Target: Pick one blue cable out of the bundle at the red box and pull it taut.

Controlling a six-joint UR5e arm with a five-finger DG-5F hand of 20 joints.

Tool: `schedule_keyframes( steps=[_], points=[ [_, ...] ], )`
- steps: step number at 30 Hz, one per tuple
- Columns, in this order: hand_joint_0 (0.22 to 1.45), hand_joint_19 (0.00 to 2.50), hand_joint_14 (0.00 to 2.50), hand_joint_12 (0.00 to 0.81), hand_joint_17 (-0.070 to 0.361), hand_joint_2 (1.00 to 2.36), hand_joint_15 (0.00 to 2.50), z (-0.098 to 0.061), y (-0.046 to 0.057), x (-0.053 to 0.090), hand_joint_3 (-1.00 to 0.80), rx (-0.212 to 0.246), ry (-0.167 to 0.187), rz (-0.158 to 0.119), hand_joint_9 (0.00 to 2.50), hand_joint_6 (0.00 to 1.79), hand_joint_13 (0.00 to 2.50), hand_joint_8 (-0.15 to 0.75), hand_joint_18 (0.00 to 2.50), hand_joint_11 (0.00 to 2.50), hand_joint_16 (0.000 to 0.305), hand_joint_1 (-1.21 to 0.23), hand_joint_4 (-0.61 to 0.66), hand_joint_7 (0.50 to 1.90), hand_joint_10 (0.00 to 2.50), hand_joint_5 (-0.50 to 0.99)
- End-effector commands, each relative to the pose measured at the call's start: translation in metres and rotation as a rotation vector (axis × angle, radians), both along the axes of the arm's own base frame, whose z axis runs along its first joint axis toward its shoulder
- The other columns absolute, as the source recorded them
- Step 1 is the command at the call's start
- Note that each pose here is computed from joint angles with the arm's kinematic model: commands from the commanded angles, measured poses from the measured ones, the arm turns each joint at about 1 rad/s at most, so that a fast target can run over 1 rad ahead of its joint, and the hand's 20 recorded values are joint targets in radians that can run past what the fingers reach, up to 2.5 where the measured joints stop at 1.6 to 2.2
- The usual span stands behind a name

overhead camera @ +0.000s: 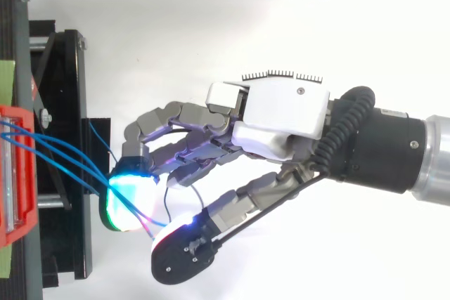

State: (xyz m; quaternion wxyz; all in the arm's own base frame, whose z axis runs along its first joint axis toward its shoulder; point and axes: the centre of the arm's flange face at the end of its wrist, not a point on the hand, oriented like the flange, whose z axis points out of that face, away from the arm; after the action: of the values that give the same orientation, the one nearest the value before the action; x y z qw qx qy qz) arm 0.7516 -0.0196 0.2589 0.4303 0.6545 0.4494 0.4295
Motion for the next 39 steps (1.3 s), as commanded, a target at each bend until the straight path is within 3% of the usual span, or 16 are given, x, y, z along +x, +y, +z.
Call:
schedule_keyframes(
  steps=[1, 9, 14, 20, 28, 34, 39],
  points=[
    [0.73, 0.16, 0.0, 0.368, 0.116, 1.0, 0.07, 0.0, -0.0014, 0.0, -0.5, 0.0, 0.0, -0.001, 0.5, 0.8, 0.34, 0.208, 0.54, 0.65, 0.052, -1.01, -0.27, 1.03, 0.01, -0.24],
    [0.5, 0.28, 0.0, 0.405, 0.128, 1.0, 0.12, 0.0, -0.0027, -0.0001, -0.5, 0.0, 0.0, -0.004, 0.62, 0.78, 0.36, 0.269, 0.54, 0.7, 0.057, -0.9, -0.16, 1.0, 0.01, -0.2],
    [0.47, 0.3, 0.0, 0.416, 0.134, 1.0, 0.13, 0.0, -0.0025, -0.0001, -0.5, 0.0, 0.0, -0.003, 0.67, 0.75, 0.38, 0.291, 0.55, 0.69, 0.06, -0.8, -0.13, 1.03, 0.01, -0.17],
    [0.58, 0.34, 0.0, 0.385, 0.12, 1.0, 0.14, -0.0011, -0.0026, 0.0, -0.5, -0.002, 0.002, -0.004, 0.71, 0.73, 0.39, 0.267, 0.53, 0.69, 0.053, -0.75, -0.15, 1.12, 0.02, -0.15],
    [0.64, 0.32, 0.0, 0.387, 0.119, 1.01, 0.13, -0.0018, -0.0027, -0.0003, -0.35, -0.002, 0.003, -0.004, 0.72, 0.78, 0.41, 0.281, 0.57, 0.72, 0.053, -0.86, -0.1, 1.15, 0.02, -0.16],
    [0.71, 0.27, 0.0, 0.387, 0.12, 1.0, 0.11, -0.0007, -0.0027, -0.0004, -0.44, -0.003, 0.002, -0.003, 0.73, 0.84, 0.43, 0.285, 0.59, 0.78, 0.053, -0.93, -0.1, 1.07, 0.02, -0.18],
    [0.75, 0.24, 0.0, 0.394, 0.121, 1.0, 0.11, -0.0008, -0.0026, -0.0006, -0.5, -0.008, 0.004, -0.001, 0.76, 0.85, 0.44, 0.305, 0.62, 0.89, 0.054, -0.93, 0.06, 1.03, 0.02, -0.17]
  ],
)
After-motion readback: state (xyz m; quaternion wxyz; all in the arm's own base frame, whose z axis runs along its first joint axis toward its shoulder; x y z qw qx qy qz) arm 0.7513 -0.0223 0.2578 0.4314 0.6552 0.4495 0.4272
